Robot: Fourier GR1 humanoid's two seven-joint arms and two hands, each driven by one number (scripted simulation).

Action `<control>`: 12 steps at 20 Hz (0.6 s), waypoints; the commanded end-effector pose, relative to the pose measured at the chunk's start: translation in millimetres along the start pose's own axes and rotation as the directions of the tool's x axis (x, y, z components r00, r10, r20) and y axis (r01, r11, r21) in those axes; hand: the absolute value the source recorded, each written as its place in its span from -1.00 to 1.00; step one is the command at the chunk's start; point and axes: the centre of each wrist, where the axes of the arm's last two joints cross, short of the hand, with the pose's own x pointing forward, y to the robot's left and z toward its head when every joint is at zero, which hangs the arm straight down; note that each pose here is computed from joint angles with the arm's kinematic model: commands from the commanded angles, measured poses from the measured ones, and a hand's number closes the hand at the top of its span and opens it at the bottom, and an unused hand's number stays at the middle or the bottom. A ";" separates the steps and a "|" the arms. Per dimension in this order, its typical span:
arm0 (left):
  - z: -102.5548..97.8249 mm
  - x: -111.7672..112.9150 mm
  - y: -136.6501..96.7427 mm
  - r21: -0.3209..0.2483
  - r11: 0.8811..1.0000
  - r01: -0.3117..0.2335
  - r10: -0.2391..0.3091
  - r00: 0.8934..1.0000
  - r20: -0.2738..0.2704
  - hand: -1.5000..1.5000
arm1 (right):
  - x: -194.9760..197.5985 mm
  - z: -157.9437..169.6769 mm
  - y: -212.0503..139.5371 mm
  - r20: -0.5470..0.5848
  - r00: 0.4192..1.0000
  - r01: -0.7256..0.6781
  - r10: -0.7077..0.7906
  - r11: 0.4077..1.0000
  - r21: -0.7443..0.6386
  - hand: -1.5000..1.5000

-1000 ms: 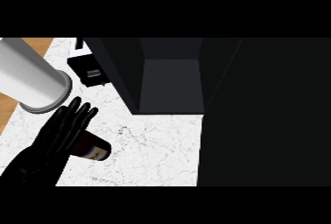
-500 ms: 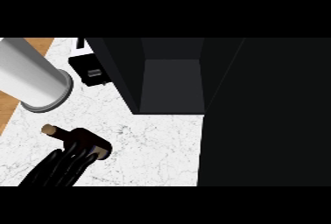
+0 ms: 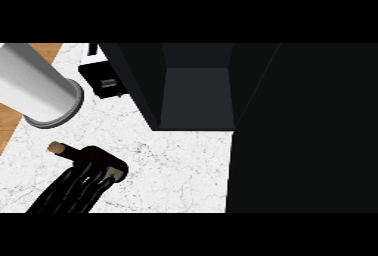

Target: Pick up the wine, place it into the cabinet and close the cabinet

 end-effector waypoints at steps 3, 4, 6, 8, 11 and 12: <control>21.8 46.3 -34.5 -0.047 0.999 -0.016 0.021 0.996 0.091 -1.00 | 22.0 6.9 -5.2 0.034 0.999 -0.018 0.018 1.000 -0.010 -1.00; 15.6 44.7 -18.2 -0.041 0.999 0.008 -0.004 0.996 0.090 -1.00 | 19.7 -1.4 2.1 0.039 0.999 -0.011 0.012 1.000 -0.013 -1.00; 12.3 52.0 -21.1 -0.019 1.000 0.014 -0.012 0.995 0.098 -1.00 | 22.1 3.5 10.4 0.019 1.000 -0.015 0.015 1.000 -0.002 -1.00; 19.9 51.4 -9.5 0.007 1.000 0.027 -0.027 0.995 0.097 -1.00 | 33.3 8.5 11.4 0.038 0.999 0.006 -0.005 1.000 -0.014 -1.00; 20.3 62.6 -7.1 0.038 0.999 0.036 -0.039 0.995 0.094 -1.00 | 29.8 5.5 5.1 0.028 0.999 -0.017 0.018 1.000 -0.020 -1.00; 22.0 50.7 5.2 0.051 0.998 0.043 -0.047 0.995 0.090 -1.00 | 40.5 11.6 8.3 0.018 1.000 -0.026 0.026 1.000 -0.006 -1.00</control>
